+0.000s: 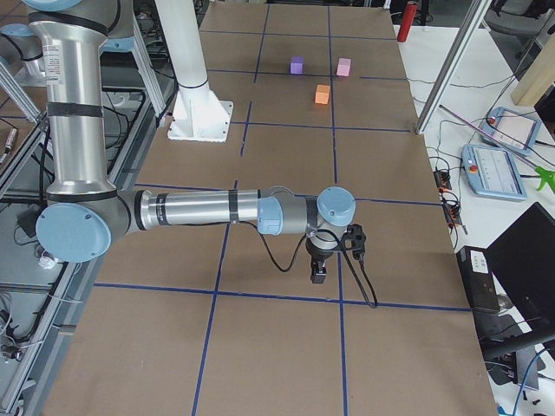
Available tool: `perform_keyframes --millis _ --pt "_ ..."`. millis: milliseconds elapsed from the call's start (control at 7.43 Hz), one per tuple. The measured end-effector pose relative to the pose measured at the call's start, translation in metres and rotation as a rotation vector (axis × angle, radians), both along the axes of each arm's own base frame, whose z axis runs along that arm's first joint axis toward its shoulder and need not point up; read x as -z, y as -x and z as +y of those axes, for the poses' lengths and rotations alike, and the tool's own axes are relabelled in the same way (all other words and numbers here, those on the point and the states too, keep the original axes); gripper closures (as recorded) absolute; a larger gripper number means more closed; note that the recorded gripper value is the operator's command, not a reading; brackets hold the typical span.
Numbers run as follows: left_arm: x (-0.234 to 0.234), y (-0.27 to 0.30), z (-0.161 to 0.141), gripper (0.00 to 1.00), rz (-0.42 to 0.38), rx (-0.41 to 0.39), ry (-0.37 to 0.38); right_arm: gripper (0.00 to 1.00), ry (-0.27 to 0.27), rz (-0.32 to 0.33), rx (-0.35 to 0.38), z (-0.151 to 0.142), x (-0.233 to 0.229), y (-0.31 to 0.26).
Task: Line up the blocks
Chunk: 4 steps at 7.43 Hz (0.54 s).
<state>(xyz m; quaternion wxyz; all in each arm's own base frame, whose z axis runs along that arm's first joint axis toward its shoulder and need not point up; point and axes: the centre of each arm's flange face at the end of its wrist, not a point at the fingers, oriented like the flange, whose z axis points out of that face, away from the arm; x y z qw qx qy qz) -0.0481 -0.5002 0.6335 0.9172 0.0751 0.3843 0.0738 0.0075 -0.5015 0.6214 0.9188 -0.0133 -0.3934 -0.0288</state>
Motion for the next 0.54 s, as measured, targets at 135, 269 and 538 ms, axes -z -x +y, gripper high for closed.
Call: perform_keyframes --millis 135,269,538 --pt "0.0 0.0 0.0 0.0 0.0 -0.001 -0.002 0.0 0.0 0.0 0.0 0.0 0.0 0.0" --pt "0.005 -0.001 -0.002 0.0 0.002 -0.003 -0.013 0.0 0.0 0.0 0.0 0.0 0.0 0.0" --pt "0.032 -0.013 -0.011 0.0 0.047 -0.016 -0.092 0.0 0.0 0.0 0.0 0.0 0.0 0.0"
